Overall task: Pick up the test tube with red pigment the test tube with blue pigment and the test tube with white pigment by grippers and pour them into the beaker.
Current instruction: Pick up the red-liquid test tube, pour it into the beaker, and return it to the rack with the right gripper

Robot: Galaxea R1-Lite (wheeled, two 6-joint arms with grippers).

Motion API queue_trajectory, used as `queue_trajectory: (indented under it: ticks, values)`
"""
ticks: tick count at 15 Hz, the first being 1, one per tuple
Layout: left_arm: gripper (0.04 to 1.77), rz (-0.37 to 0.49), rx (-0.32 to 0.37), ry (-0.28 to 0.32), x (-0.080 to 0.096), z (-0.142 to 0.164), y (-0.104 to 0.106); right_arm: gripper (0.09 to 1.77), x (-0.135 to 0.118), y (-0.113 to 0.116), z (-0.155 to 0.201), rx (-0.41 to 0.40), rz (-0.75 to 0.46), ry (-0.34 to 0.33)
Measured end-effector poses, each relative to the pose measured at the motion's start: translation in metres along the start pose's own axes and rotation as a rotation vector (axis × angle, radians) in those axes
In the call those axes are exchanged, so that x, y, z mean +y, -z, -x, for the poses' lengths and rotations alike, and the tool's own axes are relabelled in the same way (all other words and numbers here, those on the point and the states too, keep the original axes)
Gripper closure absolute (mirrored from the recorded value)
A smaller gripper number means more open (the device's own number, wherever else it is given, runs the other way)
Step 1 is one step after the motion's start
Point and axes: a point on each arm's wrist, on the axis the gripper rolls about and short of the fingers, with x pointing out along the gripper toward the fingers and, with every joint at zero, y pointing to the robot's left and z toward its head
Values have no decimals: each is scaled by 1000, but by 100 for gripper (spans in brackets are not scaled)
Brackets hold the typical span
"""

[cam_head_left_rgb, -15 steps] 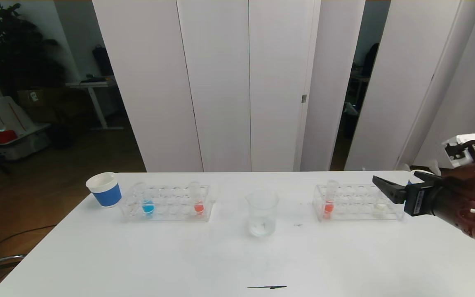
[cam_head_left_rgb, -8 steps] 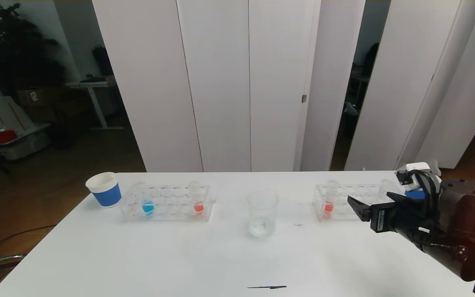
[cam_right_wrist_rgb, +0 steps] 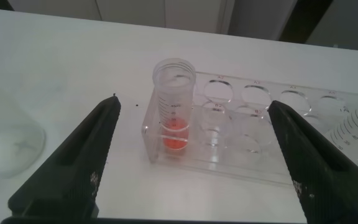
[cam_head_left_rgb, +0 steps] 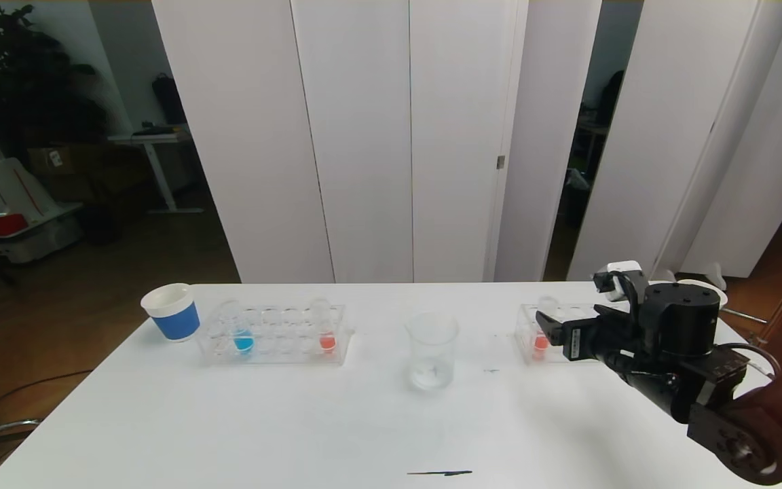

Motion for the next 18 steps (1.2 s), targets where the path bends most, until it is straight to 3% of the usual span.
queue_trajectory:
  ticks: [8, 18]
  values:
    - [7, 0, 0, 0, 0, 0, 0, 15, 14, 18, -35, -6, 7, -22]
    - [7, 0, 0, 0, 0, 0, 0, 15, 15, 19, -47, -35, 48, -20]
